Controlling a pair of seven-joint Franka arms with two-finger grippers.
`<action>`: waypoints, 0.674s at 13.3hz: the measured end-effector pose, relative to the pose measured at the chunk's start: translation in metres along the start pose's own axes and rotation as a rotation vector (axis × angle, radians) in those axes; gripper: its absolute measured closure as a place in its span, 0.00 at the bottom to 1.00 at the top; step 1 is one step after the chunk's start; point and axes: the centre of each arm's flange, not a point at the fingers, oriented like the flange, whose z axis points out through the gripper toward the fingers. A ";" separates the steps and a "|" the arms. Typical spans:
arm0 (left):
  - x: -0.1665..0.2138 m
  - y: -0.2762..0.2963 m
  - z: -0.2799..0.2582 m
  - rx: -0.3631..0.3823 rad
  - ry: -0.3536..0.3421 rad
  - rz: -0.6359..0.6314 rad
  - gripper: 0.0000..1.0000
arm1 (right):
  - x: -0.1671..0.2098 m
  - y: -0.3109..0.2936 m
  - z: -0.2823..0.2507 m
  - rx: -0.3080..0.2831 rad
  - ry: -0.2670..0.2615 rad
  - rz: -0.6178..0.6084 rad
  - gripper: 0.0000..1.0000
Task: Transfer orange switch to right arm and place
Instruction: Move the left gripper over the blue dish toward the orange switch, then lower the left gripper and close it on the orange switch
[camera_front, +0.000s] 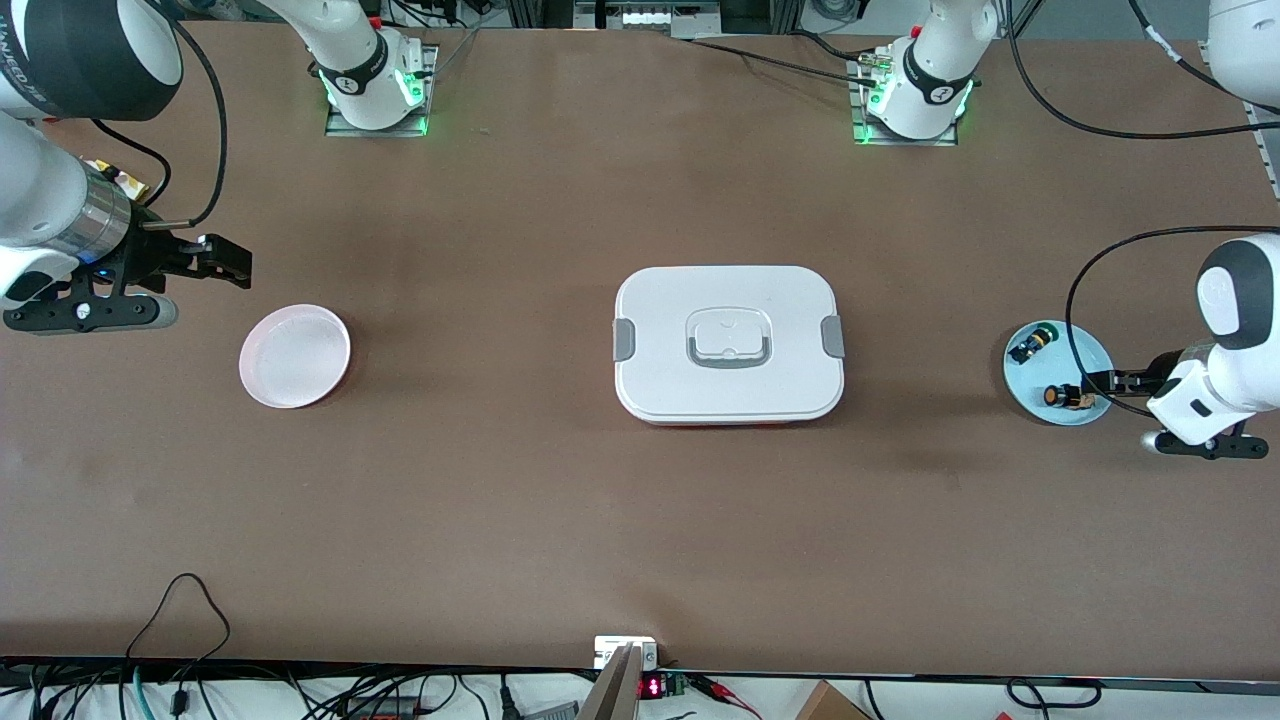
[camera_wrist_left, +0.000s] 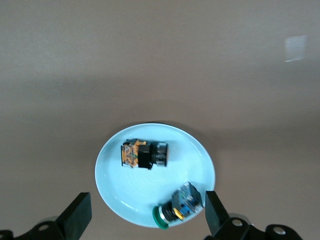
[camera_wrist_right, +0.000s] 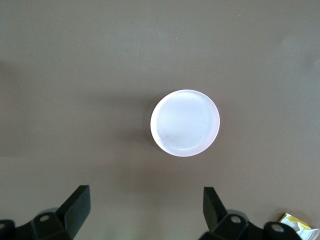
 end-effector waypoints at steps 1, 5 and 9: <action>0.000 -0.007 0.010 -0.002 0.006 0.003 0.00 | 0.000 0.001 0.000 0.000 0.000 0.002 0.00; -0.004 -0.017 0.053 -0.014 -0.006 0.011 0.00 | 0.000 0.003 0.000 0.000 -0.001 0.005 0.00; -0.008 -0.014 0.084 -0.012 0.024 0.016 0.00 | 0.000 0.003 0.000 0.000 -0.002 0.006 0.00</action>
